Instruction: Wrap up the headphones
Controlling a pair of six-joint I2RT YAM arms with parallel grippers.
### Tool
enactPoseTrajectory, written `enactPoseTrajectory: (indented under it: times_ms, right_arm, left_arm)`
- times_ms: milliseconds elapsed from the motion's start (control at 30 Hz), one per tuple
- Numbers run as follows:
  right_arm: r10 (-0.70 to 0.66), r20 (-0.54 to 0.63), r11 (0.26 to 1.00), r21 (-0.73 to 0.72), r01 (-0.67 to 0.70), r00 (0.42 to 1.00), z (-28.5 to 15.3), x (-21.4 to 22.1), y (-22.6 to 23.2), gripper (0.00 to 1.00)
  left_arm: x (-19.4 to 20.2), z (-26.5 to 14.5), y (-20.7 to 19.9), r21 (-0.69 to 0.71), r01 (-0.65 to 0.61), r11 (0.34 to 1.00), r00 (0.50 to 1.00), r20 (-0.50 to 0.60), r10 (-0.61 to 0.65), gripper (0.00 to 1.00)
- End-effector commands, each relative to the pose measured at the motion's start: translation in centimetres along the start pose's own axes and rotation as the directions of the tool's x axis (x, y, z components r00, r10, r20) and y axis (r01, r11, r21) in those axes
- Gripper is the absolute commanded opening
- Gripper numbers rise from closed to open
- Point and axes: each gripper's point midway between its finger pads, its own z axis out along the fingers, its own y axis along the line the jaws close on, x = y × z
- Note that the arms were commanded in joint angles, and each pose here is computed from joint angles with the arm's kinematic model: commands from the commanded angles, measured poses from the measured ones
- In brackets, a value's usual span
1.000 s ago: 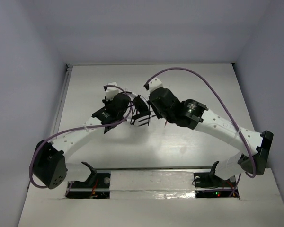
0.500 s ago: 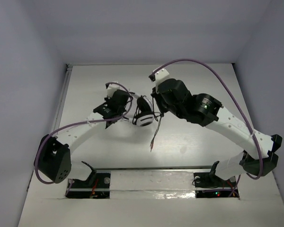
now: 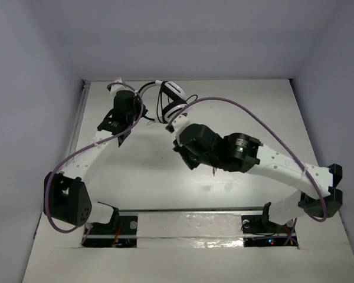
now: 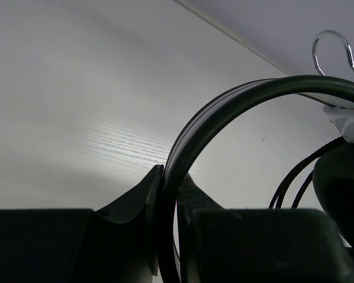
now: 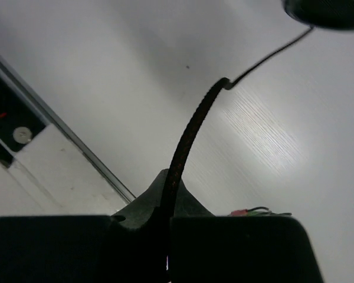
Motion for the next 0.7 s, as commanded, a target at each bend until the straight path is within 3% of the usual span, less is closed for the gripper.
enactPoseTrajectory:
  times_ms: [0,233,400,667]
  right_arm:
    - [-0.025,0.097,0.994,-0.105,0.035,0.995,-1.2,-4.4,3.6,0.0]
    - [-0.035,0.172,0.993,-0.106,0.053,0.985,-3.1,-9.7,4.2,0.0]
    - [-0.071,0.204,0.991,-0.1,0.093,0.976,-3.7,-11.3,4.2,0.0]
    - [-0.038,0.326,0.997,0.072,0.016,0.945,-6.2,-15.1,-1.7,0.0]
  left_arm:
    - [-3.6,0.1,-4.1,0.132,0.12,0.984,0.986,0.098,-0.134,0.0]
    - [-1.6,1.7,-3.9,0.11,0.107,0.988,0.989,0.088,-0.116,0.0]
    - [0.8,2.1,-6.1,0.149,0.046,0.988,0.998,0.032,-0.052,0.0]
    - [7.4,1.3,-6.2,0.181,-0.119,0.976,0.99,-0.056,0.131,0.0]
